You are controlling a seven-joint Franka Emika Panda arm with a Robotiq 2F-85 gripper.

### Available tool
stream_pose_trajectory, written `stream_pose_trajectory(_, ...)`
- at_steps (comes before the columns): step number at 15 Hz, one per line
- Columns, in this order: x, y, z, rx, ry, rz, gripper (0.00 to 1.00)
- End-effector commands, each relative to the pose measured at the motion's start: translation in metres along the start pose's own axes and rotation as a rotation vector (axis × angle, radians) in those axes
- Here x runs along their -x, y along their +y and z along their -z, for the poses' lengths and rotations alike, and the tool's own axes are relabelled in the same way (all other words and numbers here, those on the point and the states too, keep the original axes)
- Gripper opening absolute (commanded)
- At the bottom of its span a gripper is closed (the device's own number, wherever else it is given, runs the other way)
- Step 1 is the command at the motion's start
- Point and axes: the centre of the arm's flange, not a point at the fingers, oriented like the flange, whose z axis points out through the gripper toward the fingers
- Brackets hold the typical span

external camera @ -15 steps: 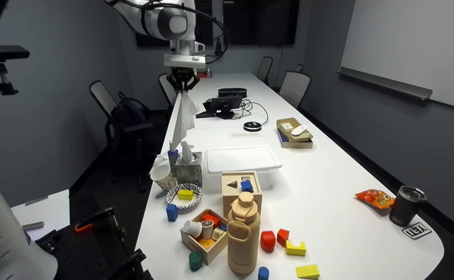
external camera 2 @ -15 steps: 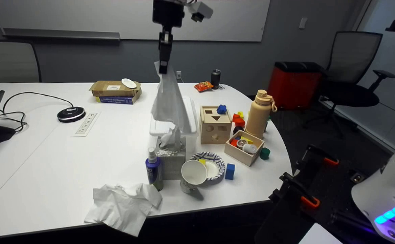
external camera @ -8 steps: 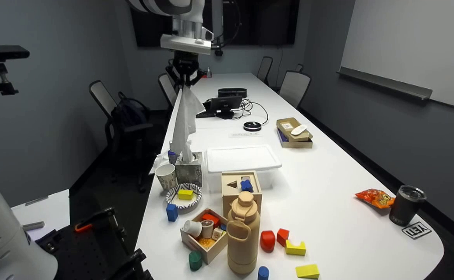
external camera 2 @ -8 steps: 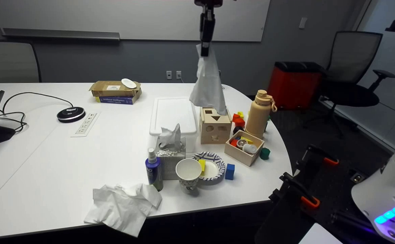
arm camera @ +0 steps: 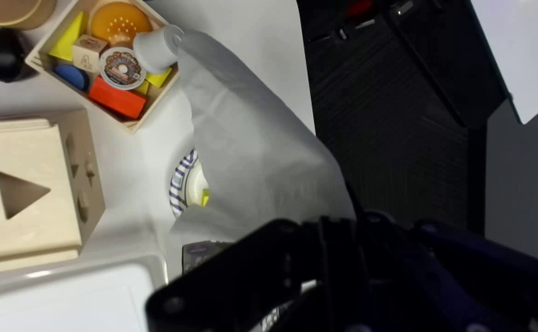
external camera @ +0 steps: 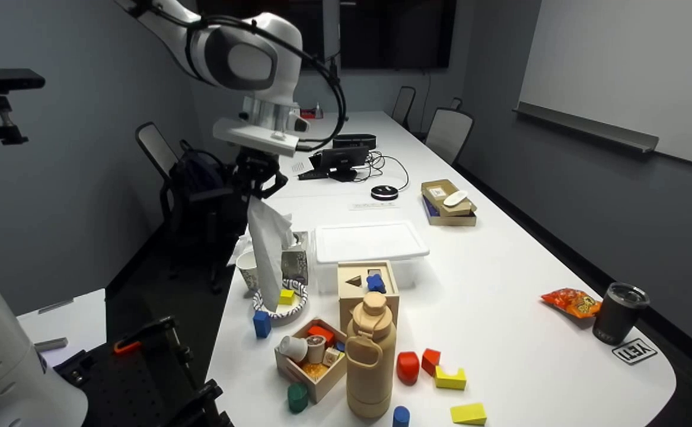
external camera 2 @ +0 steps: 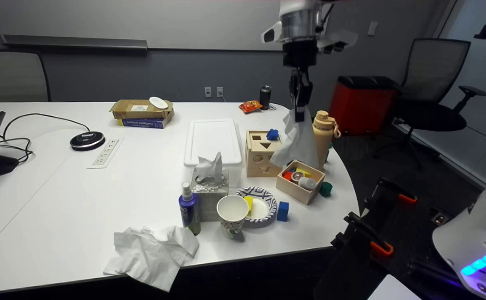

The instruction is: Take a tissue out of the box and wipe the table

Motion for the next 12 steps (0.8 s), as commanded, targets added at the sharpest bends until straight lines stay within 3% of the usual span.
stream_pose_trajectory(1,0.027,-0.022,-0.068,0.062,0.066,-0.014,0.0)
stream_pose_trajectory(8,0.073,-0.024,-0.168,0.12,0.04,-0.03,0.0)
stream_pose_trajectory(12,0.06,-0.013,-0.212,0.164,0.055,-0.061,0.0)
